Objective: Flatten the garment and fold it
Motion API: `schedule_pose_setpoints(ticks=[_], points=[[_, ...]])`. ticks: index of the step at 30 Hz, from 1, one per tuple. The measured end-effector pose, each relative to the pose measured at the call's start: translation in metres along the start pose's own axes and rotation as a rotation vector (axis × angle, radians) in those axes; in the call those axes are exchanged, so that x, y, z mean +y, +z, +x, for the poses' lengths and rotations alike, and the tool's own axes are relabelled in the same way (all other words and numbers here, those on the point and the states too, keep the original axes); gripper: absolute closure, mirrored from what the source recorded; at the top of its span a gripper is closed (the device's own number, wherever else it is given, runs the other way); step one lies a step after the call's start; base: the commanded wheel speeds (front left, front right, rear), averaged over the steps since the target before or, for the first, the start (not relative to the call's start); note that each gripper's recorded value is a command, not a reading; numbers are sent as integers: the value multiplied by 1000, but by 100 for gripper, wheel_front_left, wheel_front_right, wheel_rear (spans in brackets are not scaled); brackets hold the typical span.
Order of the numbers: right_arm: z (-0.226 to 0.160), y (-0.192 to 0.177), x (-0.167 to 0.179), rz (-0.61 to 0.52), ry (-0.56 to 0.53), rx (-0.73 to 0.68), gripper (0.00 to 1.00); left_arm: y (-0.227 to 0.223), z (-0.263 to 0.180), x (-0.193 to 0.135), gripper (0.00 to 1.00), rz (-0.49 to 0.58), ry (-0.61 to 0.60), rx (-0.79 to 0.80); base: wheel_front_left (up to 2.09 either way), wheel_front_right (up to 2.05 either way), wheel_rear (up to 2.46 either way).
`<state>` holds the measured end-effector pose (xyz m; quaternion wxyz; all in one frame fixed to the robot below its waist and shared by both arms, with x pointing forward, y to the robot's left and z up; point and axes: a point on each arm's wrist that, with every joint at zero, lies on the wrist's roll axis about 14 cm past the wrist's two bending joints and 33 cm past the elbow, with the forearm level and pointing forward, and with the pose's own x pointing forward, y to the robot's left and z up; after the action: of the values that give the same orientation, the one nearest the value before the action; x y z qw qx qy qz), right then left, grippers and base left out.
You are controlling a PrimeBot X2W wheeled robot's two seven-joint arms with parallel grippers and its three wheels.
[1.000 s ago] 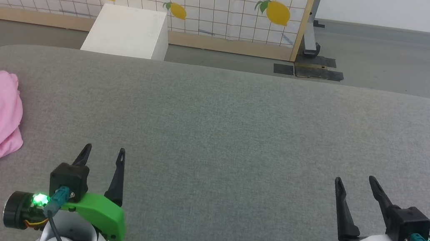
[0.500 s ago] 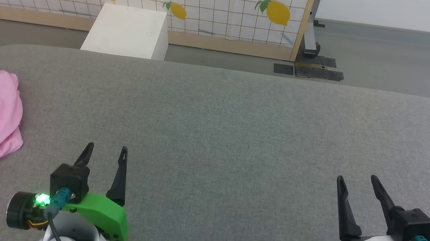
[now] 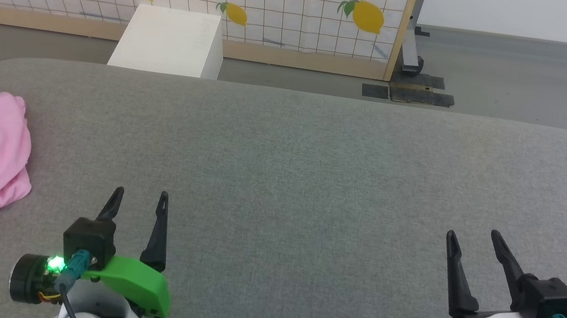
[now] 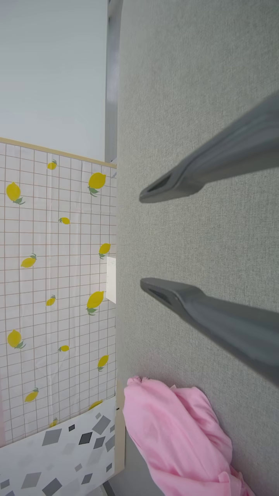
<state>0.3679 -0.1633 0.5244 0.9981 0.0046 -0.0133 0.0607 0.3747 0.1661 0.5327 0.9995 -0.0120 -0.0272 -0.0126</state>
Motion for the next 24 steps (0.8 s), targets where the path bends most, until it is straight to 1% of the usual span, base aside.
schedule_pose_setpoints(ticks=[24], points=[[3, 6, -4, 37, -11, -47, 0, 1, 0, -6, 0, -25, -9, -20, 0, 0, 0]])
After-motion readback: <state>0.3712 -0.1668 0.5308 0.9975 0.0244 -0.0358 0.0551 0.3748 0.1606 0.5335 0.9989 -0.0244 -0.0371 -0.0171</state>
